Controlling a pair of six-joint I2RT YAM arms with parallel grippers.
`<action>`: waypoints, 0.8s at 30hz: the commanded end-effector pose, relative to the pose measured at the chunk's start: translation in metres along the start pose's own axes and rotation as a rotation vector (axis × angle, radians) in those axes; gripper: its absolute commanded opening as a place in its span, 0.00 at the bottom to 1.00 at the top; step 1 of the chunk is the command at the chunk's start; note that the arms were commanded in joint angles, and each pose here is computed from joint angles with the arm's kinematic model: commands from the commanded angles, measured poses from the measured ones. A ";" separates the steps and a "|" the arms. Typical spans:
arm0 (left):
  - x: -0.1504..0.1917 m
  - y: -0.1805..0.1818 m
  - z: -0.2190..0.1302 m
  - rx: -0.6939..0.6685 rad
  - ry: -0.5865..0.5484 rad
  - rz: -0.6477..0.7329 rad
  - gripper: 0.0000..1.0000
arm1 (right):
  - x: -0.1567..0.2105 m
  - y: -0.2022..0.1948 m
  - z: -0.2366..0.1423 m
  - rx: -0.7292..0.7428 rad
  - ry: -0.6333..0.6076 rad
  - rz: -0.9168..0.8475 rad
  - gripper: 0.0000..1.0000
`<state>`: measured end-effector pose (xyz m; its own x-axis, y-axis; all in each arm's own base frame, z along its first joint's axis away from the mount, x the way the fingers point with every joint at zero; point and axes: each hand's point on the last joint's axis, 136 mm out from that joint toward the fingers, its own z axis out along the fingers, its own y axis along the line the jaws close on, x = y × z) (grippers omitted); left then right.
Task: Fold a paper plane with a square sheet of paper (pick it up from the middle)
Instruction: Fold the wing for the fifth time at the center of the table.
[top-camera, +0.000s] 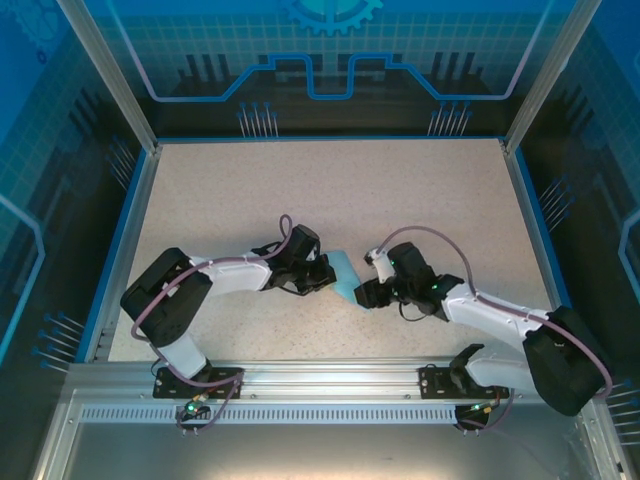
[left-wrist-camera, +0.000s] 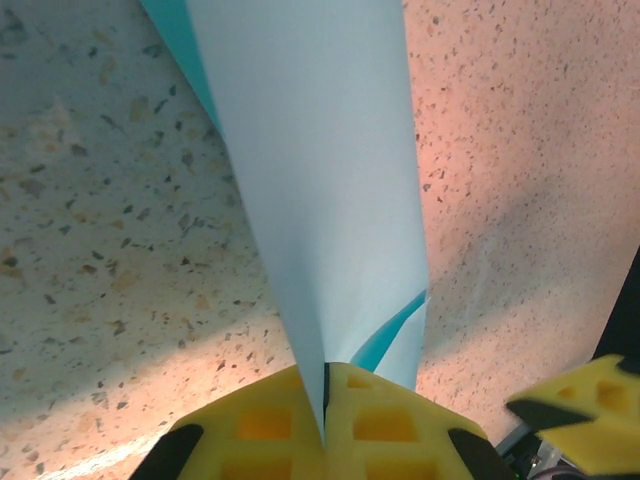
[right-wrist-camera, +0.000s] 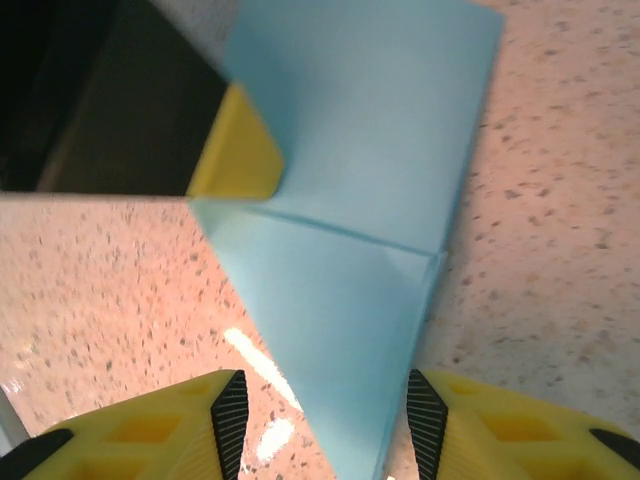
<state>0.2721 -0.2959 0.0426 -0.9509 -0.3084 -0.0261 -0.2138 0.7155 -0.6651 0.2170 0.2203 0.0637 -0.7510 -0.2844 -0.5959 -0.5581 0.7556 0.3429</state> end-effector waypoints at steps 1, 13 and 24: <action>0.003 -0.002 0.001 -0.006 0.047 0.024 0.00 | -0.010 -0.005 0.001 0.128 -0.079 -0.163 0.49; 0.002 -0.003 -0.001 0.000 0.049 0.029 0.00 | -0.011 0.006 0.003 0.194 -0.093 -0.389 0.48; 0.004 -0.001 -0.002 -0.009 0.055 0.034 0.01 | -0.016 0.020 0.008 0.156 -0.003 -0.360 0.51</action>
<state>0.2704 -0.2970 0.0420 -0.9602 -0.2787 -0.0173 -0.1981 0.7237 -0.6611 0.2229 0.2338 0.0654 -0.5055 -0.5402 -0.6728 -0.7131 0.7005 -0.0267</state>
